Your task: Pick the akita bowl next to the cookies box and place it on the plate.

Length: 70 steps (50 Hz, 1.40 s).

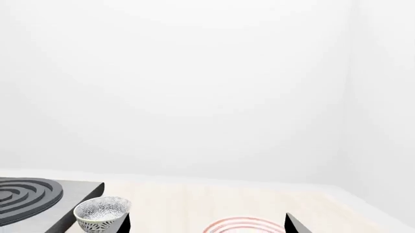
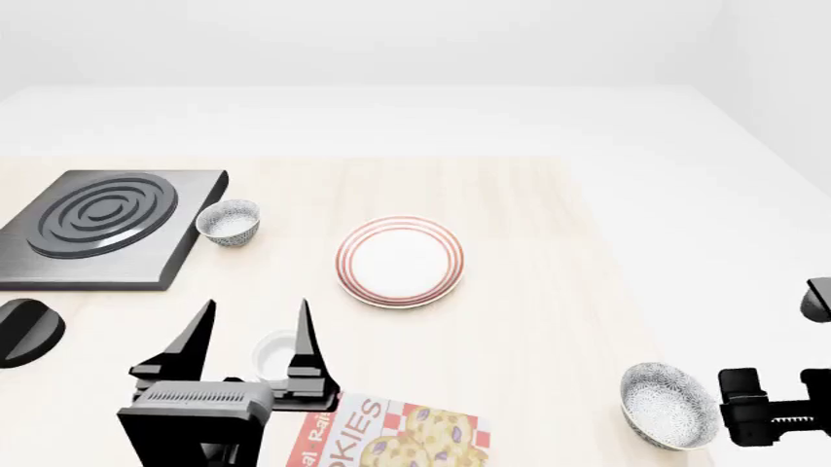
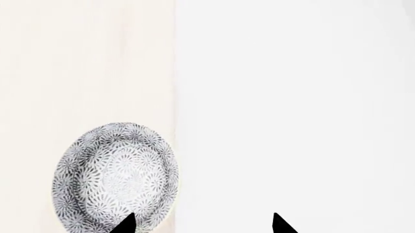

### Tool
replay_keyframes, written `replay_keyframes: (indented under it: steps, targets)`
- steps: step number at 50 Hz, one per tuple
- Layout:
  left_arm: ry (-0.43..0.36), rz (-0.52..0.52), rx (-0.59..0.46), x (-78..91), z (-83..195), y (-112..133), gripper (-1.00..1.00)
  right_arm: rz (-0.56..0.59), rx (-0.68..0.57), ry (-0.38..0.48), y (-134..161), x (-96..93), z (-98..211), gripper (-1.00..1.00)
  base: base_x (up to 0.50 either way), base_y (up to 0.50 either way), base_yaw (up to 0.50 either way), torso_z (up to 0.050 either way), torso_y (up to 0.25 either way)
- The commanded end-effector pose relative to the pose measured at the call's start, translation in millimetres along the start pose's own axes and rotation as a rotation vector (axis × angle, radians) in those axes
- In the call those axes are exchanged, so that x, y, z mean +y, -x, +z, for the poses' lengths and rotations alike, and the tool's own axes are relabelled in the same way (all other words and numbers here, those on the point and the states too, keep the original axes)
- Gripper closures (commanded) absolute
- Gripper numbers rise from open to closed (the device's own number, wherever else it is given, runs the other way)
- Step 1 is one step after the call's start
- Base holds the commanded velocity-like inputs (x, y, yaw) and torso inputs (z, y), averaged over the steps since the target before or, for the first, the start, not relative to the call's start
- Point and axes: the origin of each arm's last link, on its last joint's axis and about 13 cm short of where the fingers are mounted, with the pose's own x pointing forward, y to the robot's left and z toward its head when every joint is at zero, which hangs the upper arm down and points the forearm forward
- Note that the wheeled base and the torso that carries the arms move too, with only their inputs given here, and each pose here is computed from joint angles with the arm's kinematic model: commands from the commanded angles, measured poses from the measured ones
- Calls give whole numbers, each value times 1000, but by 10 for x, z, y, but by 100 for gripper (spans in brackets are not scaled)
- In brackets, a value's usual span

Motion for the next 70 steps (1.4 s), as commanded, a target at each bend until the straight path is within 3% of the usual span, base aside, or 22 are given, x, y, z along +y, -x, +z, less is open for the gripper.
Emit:
replay_keyframes:
  steps: [1, 7, 20, 30, 50, 54, 55, 70]
  targets:
    - [-23, 8, 6, 30, -24, -6, -100, 111, -76, -84, -62, 2, -5, -100, 0, 0, 0, 0, 0]
    - [-24, 8, 7, 36, -34, -11, -100, 126, -76, -110, -166, 2, -40, -100, 0, 0, 0, 0, 0]
    - [-32, 11, 8, 41, -45, -9, -100, 141, -62, -253, -472, -70, -193, -100, 0, 0, 0, 0, 0]
    - [-35, 11, 7, 47, -46, -13, -100, 120, -55, -292, -570, -80, -260, -100, 0, 0, 0, 0, 0]
    - [-43, 7, 0, 45, -32, 2, -100, 94, 187, -119, -967, 81, -517, -100, 0, 0, 0, 0, 0]
    - [-43, 6, 0, 41, -34, 2, -100, 86, 182, -106, -989, 90, -527, -100, 0, 0, 0, 0, 0]
    - [-43, 8, 0, 41, -36, 2, -100, 80, 174, -102, -987, 90, -520, 100, 0, 0, 0, 0, 0]
    - [-41, 7, -4, 36, -30, 3, -100, 86, 36, -28, -748, 120, -185, 100, 0, 0, 0, 0, 0]
